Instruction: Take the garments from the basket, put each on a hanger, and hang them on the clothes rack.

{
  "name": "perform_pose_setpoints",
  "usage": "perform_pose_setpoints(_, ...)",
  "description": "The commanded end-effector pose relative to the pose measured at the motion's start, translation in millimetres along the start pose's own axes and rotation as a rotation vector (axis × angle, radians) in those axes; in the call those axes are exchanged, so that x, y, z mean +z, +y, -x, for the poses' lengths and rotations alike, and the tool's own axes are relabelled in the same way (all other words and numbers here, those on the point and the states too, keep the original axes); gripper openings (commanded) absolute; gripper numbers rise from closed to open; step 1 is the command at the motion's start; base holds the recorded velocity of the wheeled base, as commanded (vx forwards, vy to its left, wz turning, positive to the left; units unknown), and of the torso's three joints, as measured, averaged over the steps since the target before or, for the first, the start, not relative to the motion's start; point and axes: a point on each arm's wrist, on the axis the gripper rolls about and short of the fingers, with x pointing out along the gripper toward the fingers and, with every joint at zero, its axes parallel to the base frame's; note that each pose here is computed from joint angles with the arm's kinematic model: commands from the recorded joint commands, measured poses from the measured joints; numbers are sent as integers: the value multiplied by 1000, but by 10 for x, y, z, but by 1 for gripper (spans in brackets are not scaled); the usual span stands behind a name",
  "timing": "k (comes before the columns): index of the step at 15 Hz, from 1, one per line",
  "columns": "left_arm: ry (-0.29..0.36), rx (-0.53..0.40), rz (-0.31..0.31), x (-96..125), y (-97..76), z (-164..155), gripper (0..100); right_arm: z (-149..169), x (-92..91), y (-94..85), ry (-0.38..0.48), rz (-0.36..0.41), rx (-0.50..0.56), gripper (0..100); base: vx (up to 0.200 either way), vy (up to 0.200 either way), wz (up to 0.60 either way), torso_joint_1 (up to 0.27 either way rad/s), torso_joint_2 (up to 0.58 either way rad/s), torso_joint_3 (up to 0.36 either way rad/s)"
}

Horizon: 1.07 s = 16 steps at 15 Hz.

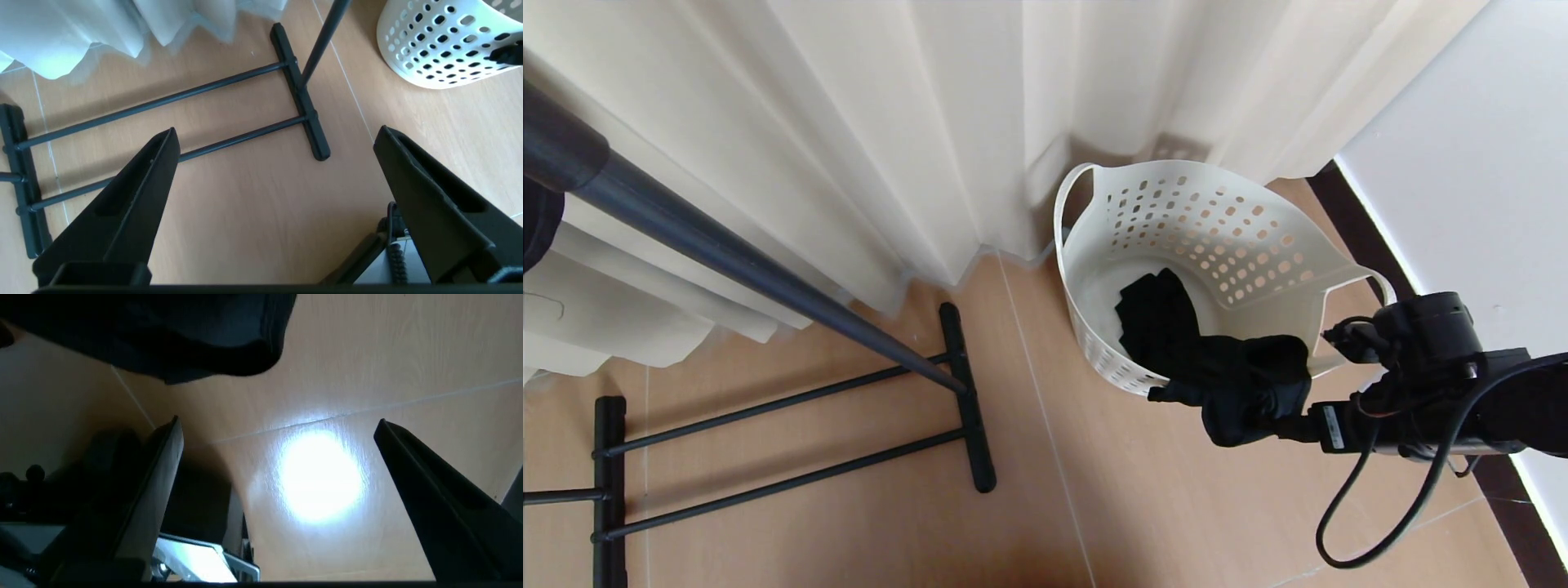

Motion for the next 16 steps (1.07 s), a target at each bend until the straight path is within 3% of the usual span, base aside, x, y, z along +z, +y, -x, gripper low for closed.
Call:
perform_pose_setpoints(1, 0, 0, 0, -1, 0, 0, 100, -239, -20, 5, 39, 1, -9, 100, 0, 0, 0, 0, 0, 0)
perform_pose_setpoints(10, 0, 0, 0, -1, 0, 0, 100, -660, 228, -64, -40, -39, -27, 100, 0, 0, 0, 0, 0, 0)
perform_pose_setpoints(11, 0, 0, 0, -1, 0, 0, 100, -687, 243, -66, -55, -40, -26, 0, 0, 0, 0, 0, 0, 0)
perform_pose_setpoints(16, 0, 0, 0, -1, 0, 0, 100, -627, 248, -64, -63, -40, -26, 0, 0, 0, 0, 0, 0, 0)
